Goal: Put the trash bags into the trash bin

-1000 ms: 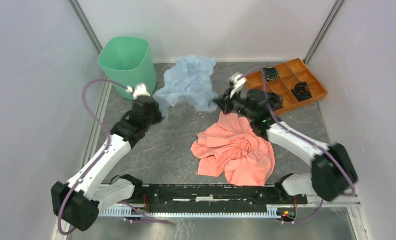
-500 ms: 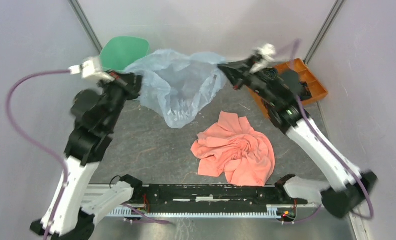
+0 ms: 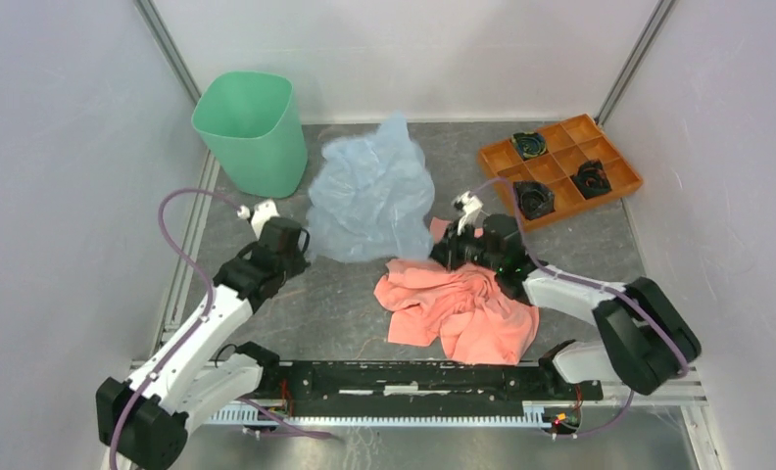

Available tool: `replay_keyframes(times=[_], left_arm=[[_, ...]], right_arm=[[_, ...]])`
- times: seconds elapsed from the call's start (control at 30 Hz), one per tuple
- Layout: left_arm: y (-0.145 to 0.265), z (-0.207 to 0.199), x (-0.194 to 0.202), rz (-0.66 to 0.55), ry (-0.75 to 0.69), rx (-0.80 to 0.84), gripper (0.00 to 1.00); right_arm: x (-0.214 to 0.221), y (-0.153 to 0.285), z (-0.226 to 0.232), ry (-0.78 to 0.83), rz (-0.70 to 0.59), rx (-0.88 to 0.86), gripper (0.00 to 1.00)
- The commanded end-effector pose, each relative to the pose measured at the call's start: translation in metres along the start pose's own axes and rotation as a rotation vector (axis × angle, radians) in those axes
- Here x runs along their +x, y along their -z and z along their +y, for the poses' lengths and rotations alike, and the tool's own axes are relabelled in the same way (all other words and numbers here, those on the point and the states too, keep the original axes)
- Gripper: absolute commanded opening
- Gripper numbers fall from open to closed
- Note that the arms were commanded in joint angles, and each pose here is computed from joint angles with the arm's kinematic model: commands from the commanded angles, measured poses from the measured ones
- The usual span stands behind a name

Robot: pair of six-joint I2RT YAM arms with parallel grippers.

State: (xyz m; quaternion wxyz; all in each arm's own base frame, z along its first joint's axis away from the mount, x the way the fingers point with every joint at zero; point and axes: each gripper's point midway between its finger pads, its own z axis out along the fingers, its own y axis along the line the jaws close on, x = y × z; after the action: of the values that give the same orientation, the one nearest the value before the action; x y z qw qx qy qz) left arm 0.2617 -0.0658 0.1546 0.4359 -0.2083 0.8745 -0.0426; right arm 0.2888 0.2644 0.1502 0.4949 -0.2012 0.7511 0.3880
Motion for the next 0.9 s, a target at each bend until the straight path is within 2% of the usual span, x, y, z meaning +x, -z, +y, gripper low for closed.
replay_keyframes(times=[0.0,0.07,0.2,0.27,0.37,0.4,0.47,0.53,0.63,0.7,0.77,0.8,0.87], left_arm=[[0.027,-0.022,-0.012,-0.033,0.11,0.171,0.02],[0.047,-0.051,-0.052,-0.142,0.106,0.307,0.02],[0.113,-0.101,-0.154,-0.346,0.025,0.476,0.02],[0.157,-0.119,-0.198,-0.446,0.012,0.565,0.02],[0.232,-0.121,-0.241,-0.638,0.048,0.72,0.02],[0.245,-0.116,-0.246,-0.695,0.071,0.749,0.02],[0.238,-0.1,-0.234,-0.751,0.111,0.743,0.02],[0.202,-0.079,-0.211,-0.719,0.187,0.644,0.02],[0.106,-0.042,-0.136,-0.469,0.256,0.353,0.02],[0.058,-0.024,-0.074,-0.262,0.258,0.214,0.02],[0.031,-0.015,-0.018,-0.078,0.269,0.142,0.02],[0.024,-0.016,-0.001,-0.015,0.275,0.143,0.02],[0.022,-0.023,0.012,0.029,0.281,0.187,0.02]], right_arm=[[-0.005,-0.005,0.035,-0.069,0.039,-0.174,0.01],[-0.043,-0.016,0.037,0.008,0.009,-0.159,0.01],[-0.185,-0.014,0.066,0.242,-0.171,-0.13,0.01],[-0.25,0.013,0.098,0.327,-0.311,-0.158,0.01],[-0.301,0.073,0.142,0.404,-0.551,-0.229,0.01],[-0.299,0.089,0.148,0.42,-0.625,-0.249,0.01],[-0.286,0.116,0.152,0.444,-0.747,-0.263,0.01],[-0.253,0.107,0.125,0.4,-0.735,-0.196,0.01],[-0.173,0.052,0.058,0.228,-0.444,-0.014,0.01],[-0.099,0.022,0.032,0.099,-0.212,0.006,0.01],[-0.028,0.009,0.038,-0.059,-0.041,-0.122,0.01],[-0.004,0.008,0.05,-0.136,0.004,-0.221,0.01],[0.02,0.006,0.066,-0.191,0.064,-0.316,0.01]])
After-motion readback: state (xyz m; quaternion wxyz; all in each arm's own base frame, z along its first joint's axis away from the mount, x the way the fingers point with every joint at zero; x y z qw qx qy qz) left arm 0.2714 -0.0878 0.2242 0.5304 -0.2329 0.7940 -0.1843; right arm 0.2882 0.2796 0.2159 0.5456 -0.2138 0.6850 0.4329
